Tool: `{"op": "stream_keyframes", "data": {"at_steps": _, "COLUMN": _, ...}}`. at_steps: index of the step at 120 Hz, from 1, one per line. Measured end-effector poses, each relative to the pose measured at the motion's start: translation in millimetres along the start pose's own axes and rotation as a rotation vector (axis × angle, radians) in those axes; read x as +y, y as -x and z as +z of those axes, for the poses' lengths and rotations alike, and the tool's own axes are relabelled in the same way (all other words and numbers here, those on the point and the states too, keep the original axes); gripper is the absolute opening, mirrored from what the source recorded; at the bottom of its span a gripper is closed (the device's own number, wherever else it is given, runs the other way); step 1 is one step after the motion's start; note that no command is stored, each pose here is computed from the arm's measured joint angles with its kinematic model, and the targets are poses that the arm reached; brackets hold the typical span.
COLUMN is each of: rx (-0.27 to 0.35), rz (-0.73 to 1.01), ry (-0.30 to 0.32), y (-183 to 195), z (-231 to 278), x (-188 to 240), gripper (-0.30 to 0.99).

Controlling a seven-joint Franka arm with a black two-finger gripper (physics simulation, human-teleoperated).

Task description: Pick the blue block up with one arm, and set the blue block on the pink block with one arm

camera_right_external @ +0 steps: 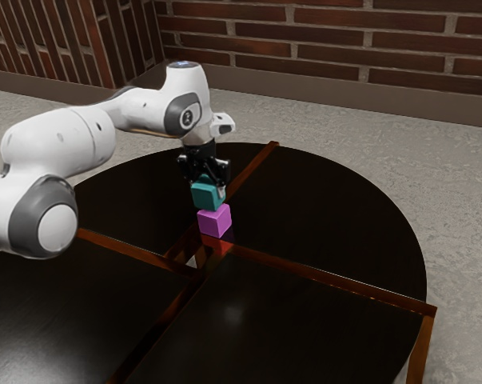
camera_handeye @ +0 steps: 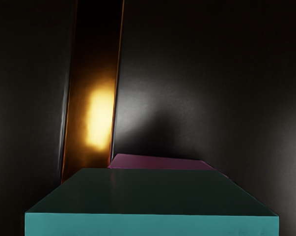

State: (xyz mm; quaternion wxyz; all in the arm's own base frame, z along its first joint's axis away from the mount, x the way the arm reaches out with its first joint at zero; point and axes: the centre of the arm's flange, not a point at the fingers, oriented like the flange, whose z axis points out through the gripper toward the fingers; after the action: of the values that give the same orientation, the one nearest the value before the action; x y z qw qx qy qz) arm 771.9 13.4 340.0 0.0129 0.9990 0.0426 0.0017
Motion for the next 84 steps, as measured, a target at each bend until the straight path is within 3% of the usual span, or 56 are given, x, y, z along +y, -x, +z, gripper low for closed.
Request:
{"op": "stream_keyframes", "data": {"at_steps": 39, "rx": 0.013, "rz": 0.018, "ry": 0.009, "y": -1, "z": 0, "x": 7, "gripper": 0.38}}
{"op": "stream_keyframes", "data": {"at_steps": 84, "rx": -0.016, "rz": 0.063, "ry": -0.002, "y": 9, "z": 2, "x": 7, "gripper": 0.38}}
